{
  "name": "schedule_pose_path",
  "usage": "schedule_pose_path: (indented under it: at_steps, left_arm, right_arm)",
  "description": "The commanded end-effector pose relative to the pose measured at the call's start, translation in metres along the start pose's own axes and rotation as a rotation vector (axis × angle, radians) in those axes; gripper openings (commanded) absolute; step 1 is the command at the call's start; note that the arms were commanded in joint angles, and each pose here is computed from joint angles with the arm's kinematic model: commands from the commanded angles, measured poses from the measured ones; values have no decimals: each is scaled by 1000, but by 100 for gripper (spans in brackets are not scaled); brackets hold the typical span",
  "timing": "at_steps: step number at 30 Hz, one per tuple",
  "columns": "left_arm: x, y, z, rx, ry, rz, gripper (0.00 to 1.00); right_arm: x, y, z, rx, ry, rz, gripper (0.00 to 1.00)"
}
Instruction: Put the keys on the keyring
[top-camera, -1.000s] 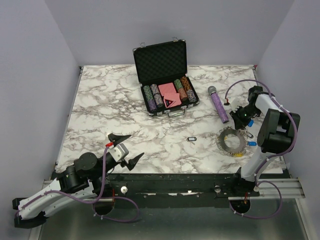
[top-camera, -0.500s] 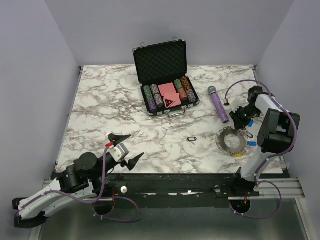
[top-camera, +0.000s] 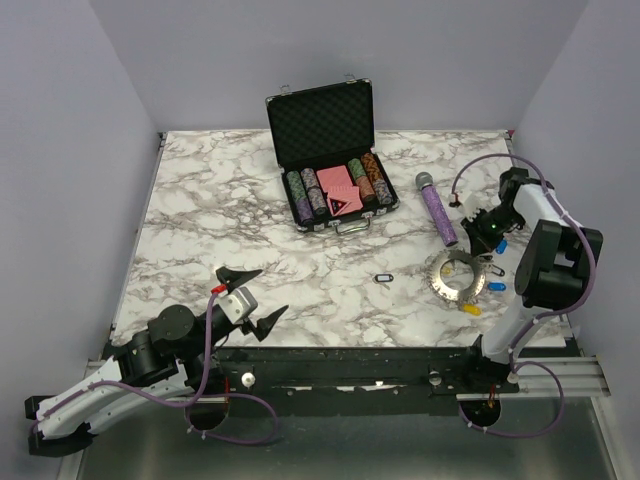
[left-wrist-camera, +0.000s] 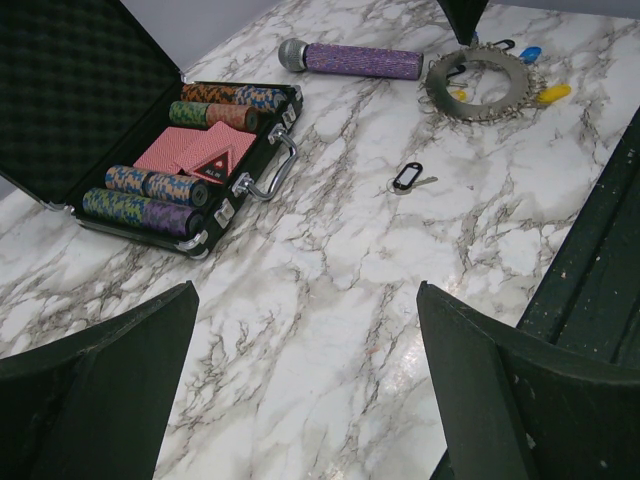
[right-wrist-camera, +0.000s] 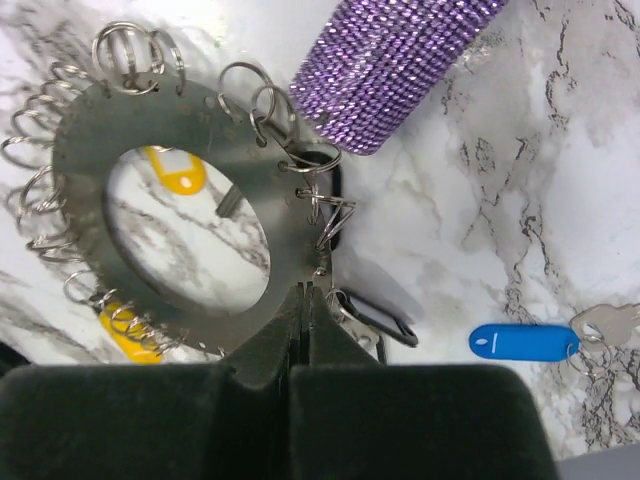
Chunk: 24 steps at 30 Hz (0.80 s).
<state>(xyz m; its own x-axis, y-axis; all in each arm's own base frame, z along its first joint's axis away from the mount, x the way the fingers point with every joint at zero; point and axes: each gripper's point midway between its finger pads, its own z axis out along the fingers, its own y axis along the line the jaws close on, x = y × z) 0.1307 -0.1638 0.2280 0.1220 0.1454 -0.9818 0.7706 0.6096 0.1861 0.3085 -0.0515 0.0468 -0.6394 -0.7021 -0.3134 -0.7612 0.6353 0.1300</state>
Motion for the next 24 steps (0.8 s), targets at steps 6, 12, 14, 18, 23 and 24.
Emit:
schedule_pose_path:
  at_steps: [6, 12, 14, 18, 23, 24]
  left_arm:
    - [1, -2, 1, 11, -4, 9, 99]
    - [1, -2, 1, 15, -4, 7, 99]
    - [1, -3, 1, 18, -2, 8, 99]
    - [1, -3, 1, 17, -2, 8, 99]
    - [2, -3, 1, 16, 1, 7, 99]
    - [2, -3, 1, 17, 3, 6, 99]
  right_arm:
    - [-15, 57, -47, -121, -91, -97, 0]
    - [-21, 91, -64, -178, -156, -112, 0]
    - [-25, 101, -69, -206, -179, -119, 0]
    - [-23, 107, -66, -221, -174, -98, 0]
    - [-11, 96, -49, -206, -117, -57, 0]
    - [-12, 95, -46, -203, -120, -45, 0]
